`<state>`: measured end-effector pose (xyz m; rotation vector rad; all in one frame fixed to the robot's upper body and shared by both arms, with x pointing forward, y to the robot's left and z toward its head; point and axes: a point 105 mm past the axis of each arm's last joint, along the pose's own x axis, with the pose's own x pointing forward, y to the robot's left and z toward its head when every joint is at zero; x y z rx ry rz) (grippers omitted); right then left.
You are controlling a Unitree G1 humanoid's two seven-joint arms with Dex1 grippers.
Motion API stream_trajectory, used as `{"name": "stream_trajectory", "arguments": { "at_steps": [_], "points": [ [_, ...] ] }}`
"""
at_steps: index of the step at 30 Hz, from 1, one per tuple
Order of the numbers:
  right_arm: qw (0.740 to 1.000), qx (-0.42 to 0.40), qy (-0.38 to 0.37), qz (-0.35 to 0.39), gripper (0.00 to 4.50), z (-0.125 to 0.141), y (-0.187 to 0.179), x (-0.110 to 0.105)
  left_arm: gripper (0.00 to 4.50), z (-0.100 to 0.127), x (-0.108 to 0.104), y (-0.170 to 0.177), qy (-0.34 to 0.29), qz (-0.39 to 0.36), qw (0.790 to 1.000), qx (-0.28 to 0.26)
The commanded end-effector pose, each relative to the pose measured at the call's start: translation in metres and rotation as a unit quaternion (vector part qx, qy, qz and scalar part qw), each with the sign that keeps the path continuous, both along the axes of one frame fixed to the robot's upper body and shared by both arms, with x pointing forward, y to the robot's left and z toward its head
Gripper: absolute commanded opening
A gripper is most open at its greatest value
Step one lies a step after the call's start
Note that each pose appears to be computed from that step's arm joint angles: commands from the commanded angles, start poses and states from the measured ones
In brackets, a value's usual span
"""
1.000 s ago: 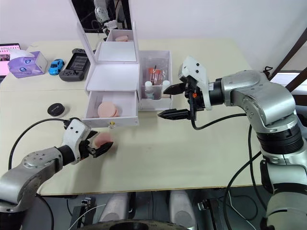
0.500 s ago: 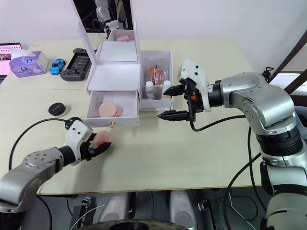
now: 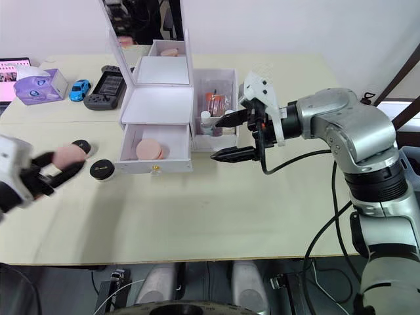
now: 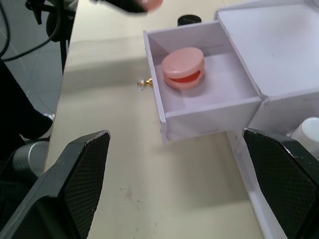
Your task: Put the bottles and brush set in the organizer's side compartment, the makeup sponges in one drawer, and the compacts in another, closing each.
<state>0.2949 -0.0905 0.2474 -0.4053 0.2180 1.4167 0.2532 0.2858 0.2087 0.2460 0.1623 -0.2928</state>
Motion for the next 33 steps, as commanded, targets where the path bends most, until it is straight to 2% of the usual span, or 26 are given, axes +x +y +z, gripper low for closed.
{"name": "stream_trajectory", "arguments": {
  "at_steps": [1,3,5,9,13,17,22,33],
  "points": [
    [0.999,0.028,-0.026,0.021,4.5,0.023,0.003,-0.009,2.64,0.045,0.003,-0.026,-0.049,-0.091,0.995,0.006],
    [0.999,0.035,-0.028,0.021,4.5,0.027,0.002,-0.012,2.64,0.054,0.002,-0.054,-0.042,-0.179,0.983,0.011],
    [0.999,0.041,-0.028,0.015,4.5,0.03,0.0,-0.015,2.64,0.059,0.004,-0.075,-0.032,-0.236,0.971,0.012],
    [0.999,0.045,-0.03,-0.002,4.5,0.031,-0.005,-0.021,2.64,0.063,0.012,-0.099,-0.016,-0.299,0.954,0.016],
    [0.998,0.048,-0.034,-0.035,4.5,0.031,-0.014,-0.029,2.64,0.049,0.031,-0.134,0.006,-0.37,0.926,0.074],
    [0.996,0.051,-0.04,-0.064,4.5,0.031,-0.018,-0.034,2.64,0.042,0.052,-0.149,0.01,-0.392,0.916,0.087],
    [0.992,0.053,-0.048,-0.1,4.5,0.03,-0.023,-0.041,2.64,0.028,0.069,-0.163,0.024,-0.425,0.898,0.109],
    [0.986,0.052,-0.057,-0.146,4.5,0.026,-0.031,-0.045,2.64,0.011,0.08,-0.165,0.052,-0.449,0.882,0.132]
  ]
}}
